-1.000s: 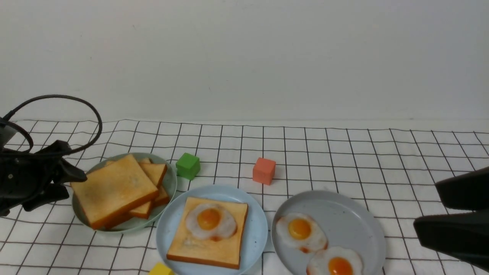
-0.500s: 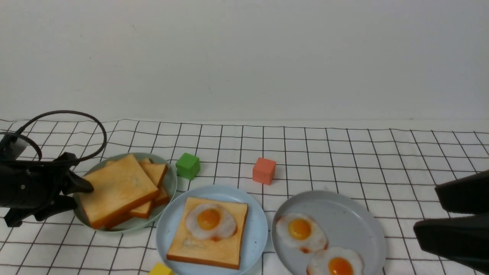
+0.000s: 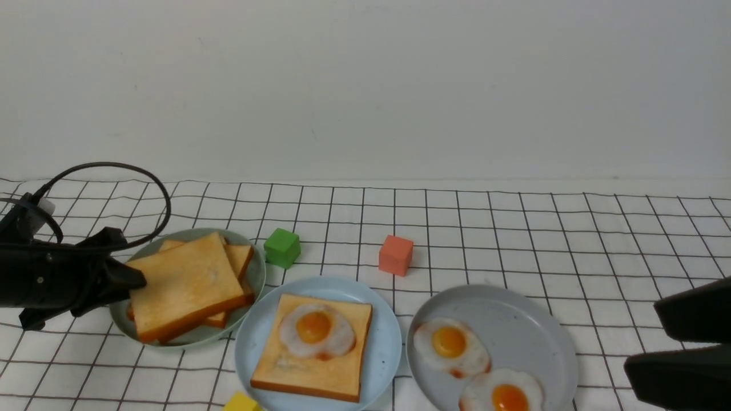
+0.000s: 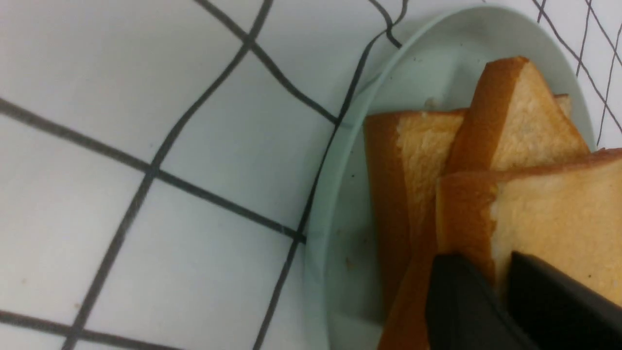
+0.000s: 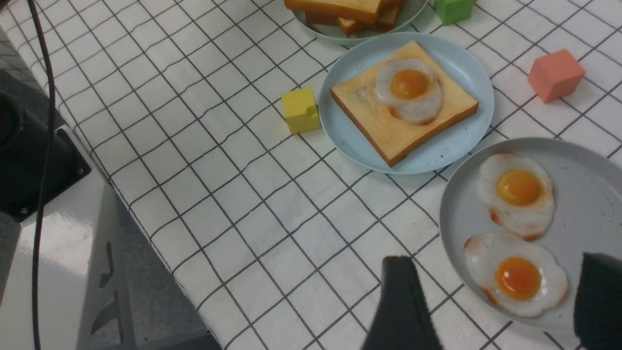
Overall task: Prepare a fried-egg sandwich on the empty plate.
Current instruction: Use the left arm to grab a slice of bread, then use the left arm to place a slice of bread on the fried egg in the middle
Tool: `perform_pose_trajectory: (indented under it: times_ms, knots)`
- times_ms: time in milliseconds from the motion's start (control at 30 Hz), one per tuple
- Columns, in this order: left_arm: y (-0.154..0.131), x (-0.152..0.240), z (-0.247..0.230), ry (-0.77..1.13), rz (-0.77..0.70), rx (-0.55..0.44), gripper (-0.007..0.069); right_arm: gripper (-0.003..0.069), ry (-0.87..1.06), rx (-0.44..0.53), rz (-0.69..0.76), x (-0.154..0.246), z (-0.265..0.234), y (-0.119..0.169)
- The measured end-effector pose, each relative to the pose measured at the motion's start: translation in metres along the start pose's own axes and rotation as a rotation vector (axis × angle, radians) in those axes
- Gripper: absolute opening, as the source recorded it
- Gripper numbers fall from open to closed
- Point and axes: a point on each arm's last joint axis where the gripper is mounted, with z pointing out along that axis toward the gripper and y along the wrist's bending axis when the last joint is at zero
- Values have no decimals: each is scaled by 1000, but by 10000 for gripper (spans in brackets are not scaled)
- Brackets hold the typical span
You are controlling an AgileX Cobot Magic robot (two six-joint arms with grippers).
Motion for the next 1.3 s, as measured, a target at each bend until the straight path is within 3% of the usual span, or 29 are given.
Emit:
perform_pose_trajectory:
  times_ms: [267, 433, 633, 767, 1000, 1167, 1300]
  knots:
    - [-47, 6, -40, 1, 182, 147, 117, 472, 46, -37, 21, 4, 0, 3]
    - [-98, 44, -26, 132, 369, 263, 115, 472, 61, -44, 22, 5, 0, 4]
    - [-120, 75, 6, 175, 449, 213, 114, 472, 76, -50, 23, 7, 0, 5]
    - [-116, 82, 28, 171, 434, 133, 114, 472, 88, -55, 22, 8, -1, 5]
    - [-108, 85, 40, 190, 391, 97, 124, 460, 103, -62, 21, 9, -1, 6]
    - [-111, 84, 33, 185, 393, 88, 282, 353, 104, -60, 20, 10, -1, 6]
    - [-117, 81, 14, 170, 426, 71, 429, 157, 89, -42, 12, 9, -2, 4]
